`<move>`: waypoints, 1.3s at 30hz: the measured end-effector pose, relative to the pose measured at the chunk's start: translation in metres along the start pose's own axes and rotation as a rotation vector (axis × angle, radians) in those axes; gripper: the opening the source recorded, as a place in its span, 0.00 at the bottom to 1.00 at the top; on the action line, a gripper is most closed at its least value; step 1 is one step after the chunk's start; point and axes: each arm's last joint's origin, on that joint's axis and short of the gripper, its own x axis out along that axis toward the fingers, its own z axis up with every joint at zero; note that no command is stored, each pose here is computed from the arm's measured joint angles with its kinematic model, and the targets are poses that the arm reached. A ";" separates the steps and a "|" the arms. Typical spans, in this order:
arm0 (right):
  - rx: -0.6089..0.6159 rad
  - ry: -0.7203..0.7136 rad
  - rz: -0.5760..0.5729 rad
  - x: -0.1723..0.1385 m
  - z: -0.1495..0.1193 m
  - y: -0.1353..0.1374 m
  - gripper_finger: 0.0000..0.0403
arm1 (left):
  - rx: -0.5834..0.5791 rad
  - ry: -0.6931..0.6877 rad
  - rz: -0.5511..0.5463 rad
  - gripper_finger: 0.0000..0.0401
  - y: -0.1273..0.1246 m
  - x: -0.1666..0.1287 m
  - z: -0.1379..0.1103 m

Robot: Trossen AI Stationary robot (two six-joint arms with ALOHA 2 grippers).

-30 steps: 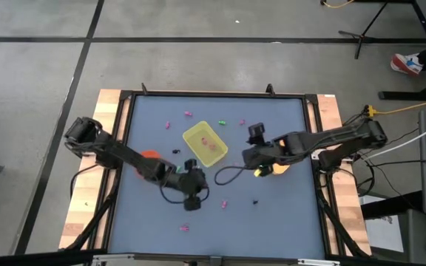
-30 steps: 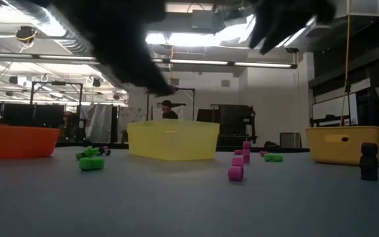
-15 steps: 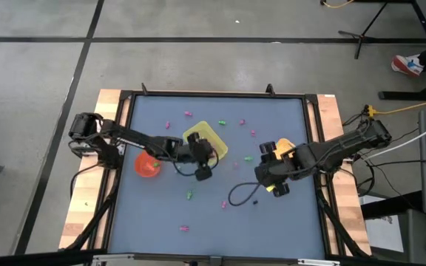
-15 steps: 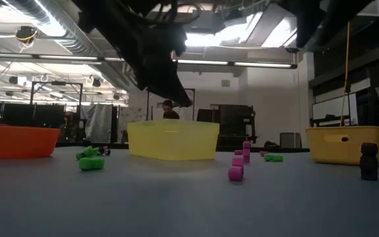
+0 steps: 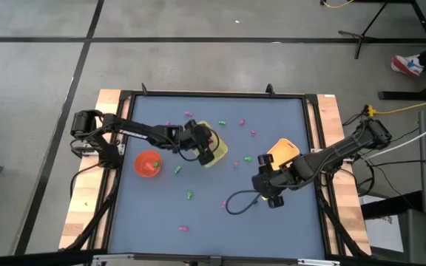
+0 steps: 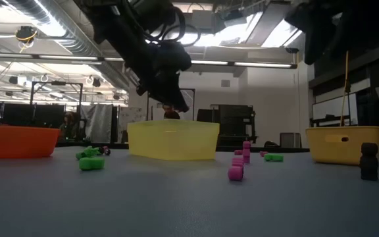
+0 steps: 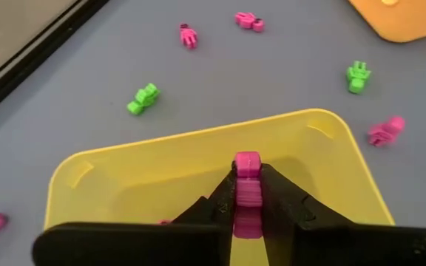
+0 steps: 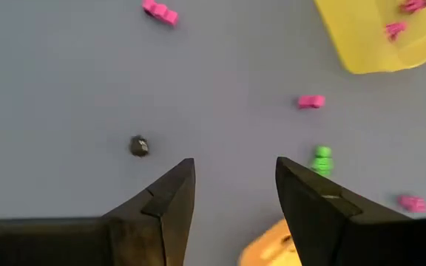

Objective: Sort Halloween decoration
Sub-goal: Put the pink skeleton toy into the yellow bin, then put the black skeleton toy into the yellow-orange bin

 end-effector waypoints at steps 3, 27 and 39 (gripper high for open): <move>0.038 -0.015 0.014 0.008 -0.002 0.002 0.46 | -0.008 0.000 0.009 0.11 0.004 0.001 0.001; 0.056 -0.090 0.180 0.028 0.002 0.017 0.46 | -0.011 -0.025 0.111 0.33 0.009 0.002 0.002; -0.021 0.016 0.181 0.060 0.000 0.044 0.46 | -0.010 -0.022 0.111 0.33 0.008 0.002 0.002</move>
